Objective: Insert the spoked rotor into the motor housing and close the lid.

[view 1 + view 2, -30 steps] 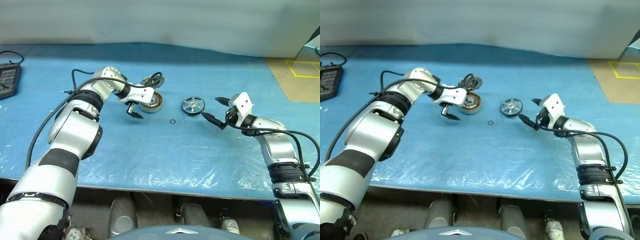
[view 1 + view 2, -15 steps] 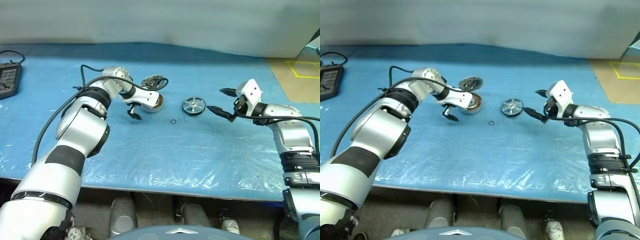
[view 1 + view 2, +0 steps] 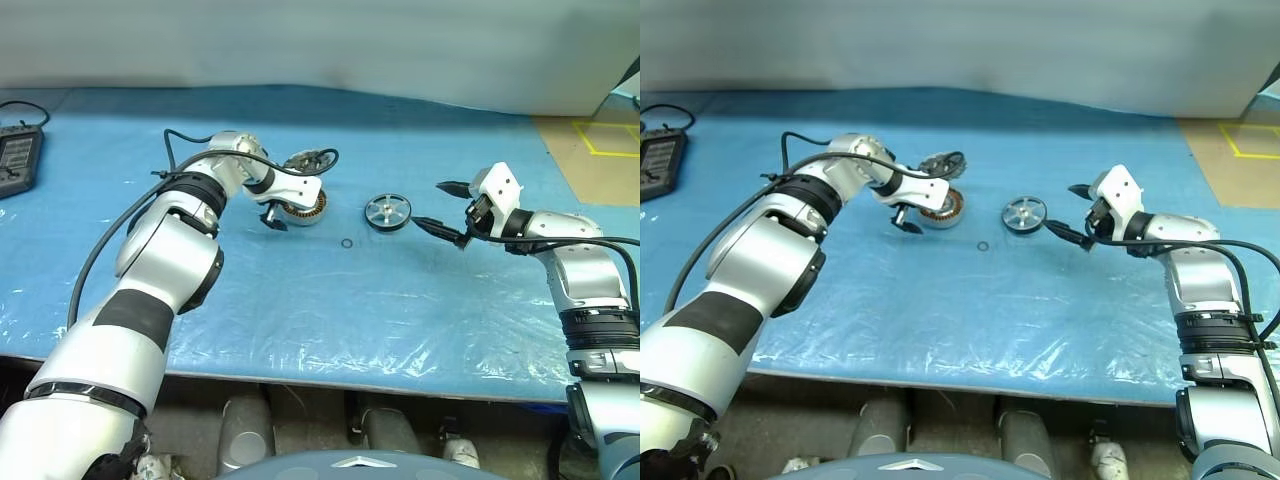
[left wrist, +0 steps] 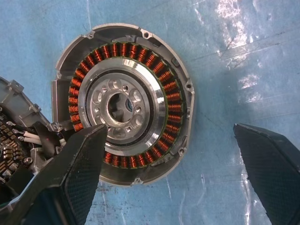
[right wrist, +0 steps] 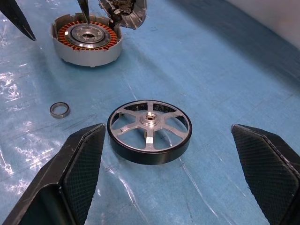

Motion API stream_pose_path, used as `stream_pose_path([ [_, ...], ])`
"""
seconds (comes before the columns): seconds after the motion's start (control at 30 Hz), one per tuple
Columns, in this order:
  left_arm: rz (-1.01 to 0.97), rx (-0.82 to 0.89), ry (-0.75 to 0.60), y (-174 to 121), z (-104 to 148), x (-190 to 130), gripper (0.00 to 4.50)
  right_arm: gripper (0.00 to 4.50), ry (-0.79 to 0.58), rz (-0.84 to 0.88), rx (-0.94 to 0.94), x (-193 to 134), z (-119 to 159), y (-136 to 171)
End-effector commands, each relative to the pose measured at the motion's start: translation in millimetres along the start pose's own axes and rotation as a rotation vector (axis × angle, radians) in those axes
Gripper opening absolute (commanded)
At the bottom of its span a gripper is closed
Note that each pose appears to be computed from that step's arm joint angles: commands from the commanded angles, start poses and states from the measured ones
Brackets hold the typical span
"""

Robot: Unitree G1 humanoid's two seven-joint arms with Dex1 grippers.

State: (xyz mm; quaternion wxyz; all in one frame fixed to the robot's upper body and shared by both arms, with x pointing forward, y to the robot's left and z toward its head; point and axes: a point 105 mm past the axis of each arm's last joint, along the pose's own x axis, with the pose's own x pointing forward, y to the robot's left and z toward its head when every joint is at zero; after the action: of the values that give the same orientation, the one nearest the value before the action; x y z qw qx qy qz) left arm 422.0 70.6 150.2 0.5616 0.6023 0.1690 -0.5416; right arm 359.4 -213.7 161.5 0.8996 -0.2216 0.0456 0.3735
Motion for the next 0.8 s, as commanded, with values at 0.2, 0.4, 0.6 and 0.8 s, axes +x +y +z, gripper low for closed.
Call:
stream_pose_path([
  [0.2, -0.012, 0.021, 0.009, -4, 5, 10, 4.5, 4.48, -0.048, -0.022, -0.037, -6, 16, -3],
  [0.4, -0.033, 0.028, 0.045, -12, 0, 20, 4.5, 4.48, -0.05, -0.029, -0.038, -8, 15, -3],
  [0.6, -0.065, 0.011, 0.03, -19, 2, 26, 4.32, 4.5, -0.056, -0.037, -0.04, -8, 16, -2],
  [0.8, -0.08, 0.056, 0.052, -22, -1, 27, 2.65, 4.5, -0.059, -0.046, -0.043, -9, 17, -3],
])
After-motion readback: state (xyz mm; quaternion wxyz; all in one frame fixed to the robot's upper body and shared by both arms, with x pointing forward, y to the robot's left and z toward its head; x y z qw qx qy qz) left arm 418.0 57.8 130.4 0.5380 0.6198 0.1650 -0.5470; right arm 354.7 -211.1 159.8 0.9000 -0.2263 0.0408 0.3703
